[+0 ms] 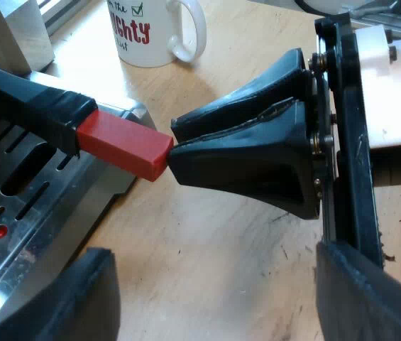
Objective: Grind coffee beans and then tamp
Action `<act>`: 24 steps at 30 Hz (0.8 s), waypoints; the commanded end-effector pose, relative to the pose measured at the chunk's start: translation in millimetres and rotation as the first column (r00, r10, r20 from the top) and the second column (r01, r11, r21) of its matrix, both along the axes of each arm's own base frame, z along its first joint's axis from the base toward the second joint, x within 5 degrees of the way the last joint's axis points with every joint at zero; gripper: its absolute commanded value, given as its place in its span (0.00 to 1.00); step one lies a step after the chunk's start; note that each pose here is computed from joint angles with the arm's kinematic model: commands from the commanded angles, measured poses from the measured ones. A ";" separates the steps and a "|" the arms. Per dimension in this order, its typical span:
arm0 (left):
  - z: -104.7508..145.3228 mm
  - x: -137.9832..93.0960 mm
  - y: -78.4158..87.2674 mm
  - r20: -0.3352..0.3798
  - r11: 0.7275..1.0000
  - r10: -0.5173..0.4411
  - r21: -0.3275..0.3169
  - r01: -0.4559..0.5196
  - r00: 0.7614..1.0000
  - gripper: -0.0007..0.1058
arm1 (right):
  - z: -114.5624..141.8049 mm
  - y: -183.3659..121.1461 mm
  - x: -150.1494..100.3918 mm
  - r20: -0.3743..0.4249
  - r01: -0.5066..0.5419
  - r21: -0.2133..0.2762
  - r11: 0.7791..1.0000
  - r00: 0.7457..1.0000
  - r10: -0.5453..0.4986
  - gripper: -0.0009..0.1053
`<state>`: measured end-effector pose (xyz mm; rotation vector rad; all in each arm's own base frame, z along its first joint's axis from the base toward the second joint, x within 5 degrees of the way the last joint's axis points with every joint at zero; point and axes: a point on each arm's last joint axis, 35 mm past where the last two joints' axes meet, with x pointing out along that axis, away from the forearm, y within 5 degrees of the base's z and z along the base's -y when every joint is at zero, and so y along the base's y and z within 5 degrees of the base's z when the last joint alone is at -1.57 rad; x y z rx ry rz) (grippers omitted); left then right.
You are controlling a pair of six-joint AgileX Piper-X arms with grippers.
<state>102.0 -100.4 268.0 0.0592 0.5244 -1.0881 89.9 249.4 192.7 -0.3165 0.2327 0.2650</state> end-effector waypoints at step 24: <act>1.1 -0.8 -0.4 -0.001 1.000 -0.014 -0.004 0.014 1.000 0.58 | 5.8 -14.1 1.2 -0.041 -0.001 -0.105 0.994 0.999 -0.003 0.20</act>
